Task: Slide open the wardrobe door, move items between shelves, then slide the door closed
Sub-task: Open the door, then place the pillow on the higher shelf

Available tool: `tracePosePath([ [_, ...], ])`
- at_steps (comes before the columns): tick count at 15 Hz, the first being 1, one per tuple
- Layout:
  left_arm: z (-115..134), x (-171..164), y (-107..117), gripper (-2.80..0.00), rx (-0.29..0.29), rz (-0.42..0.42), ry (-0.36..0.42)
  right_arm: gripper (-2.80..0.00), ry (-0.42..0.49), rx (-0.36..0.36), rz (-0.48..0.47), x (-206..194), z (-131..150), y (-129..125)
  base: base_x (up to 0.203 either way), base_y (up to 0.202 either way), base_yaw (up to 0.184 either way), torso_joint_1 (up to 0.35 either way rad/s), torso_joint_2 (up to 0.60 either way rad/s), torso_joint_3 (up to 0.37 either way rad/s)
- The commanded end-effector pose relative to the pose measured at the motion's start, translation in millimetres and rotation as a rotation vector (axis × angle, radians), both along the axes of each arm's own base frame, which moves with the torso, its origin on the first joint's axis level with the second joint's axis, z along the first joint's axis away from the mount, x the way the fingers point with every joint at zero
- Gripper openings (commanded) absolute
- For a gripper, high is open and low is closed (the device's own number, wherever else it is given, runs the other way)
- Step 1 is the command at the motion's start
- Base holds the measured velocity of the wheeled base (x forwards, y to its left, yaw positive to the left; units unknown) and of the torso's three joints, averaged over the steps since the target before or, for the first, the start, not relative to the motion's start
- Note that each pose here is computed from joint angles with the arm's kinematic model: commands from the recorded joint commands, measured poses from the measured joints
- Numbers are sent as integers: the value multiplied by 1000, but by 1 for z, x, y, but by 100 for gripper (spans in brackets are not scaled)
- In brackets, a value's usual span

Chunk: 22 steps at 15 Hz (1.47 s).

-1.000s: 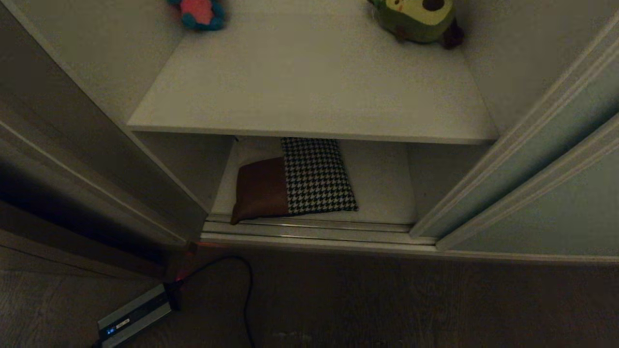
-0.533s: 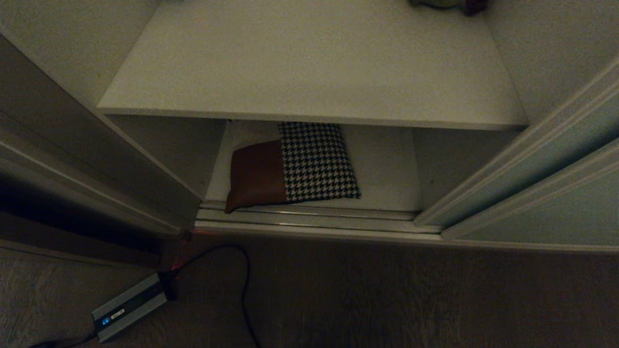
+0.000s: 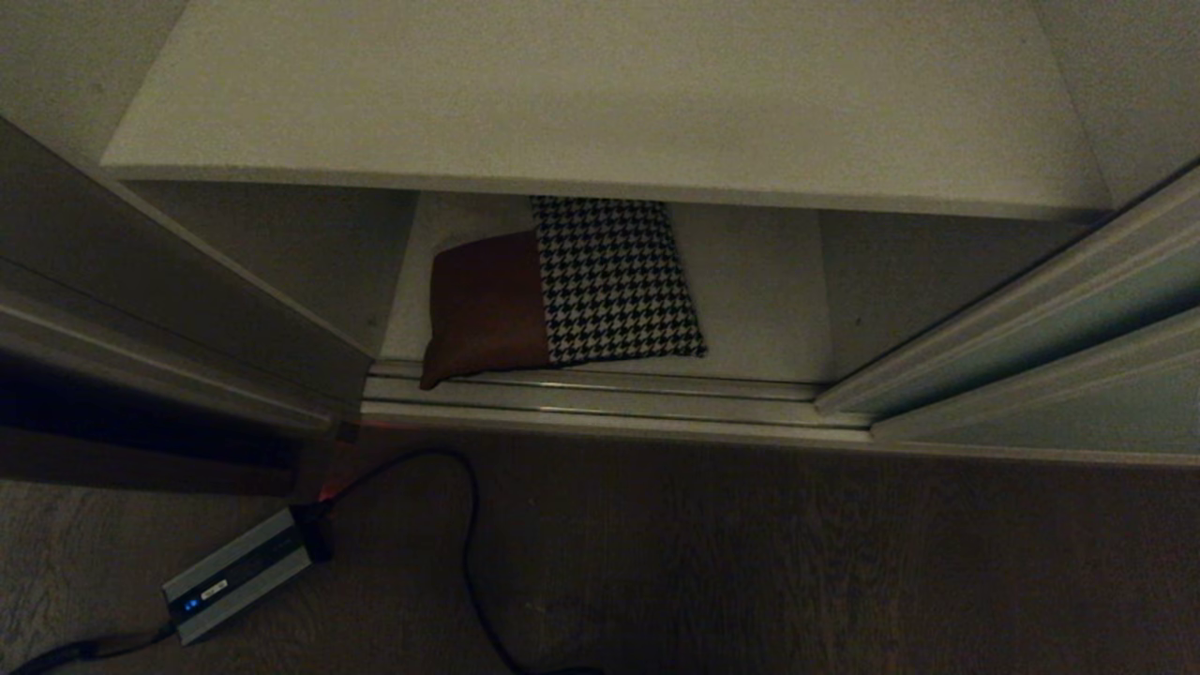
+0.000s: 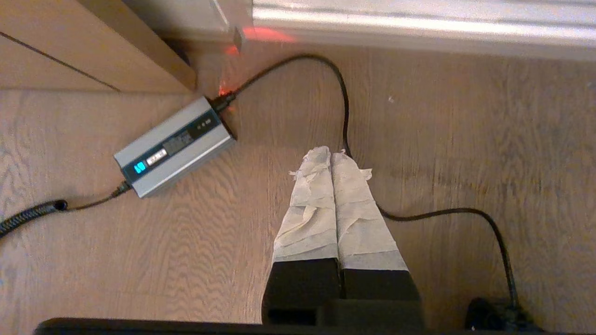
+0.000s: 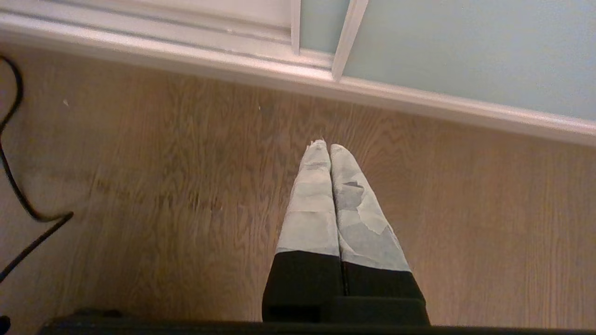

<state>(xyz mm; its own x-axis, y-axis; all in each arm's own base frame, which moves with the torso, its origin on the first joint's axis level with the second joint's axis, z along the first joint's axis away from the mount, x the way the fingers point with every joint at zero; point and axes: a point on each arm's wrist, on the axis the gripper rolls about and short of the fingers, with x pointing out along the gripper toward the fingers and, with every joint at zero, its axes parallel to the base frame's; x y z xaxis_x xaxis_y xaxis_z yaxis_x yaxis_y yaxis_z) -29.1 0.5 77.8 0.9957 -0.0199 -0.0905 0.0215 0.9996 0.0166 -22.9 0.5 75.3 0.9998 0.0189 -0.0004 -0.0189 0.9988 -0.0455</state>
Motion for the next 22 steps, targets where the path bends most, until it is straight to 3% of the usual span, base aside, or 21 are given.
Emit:
tracePosePath([
  [1, 0, 0, 0, -280, 0, 0, 1, -280, 3, 0, 1, 0, -1, 0, 0, 0, 0, -6, -2, -191],
  [22, 0, 0, 0, -280, -6, 1, 1, -280, 3, 0, 1, 0, -1, 0, 0, 0, 0, 3, 3, -197],
])
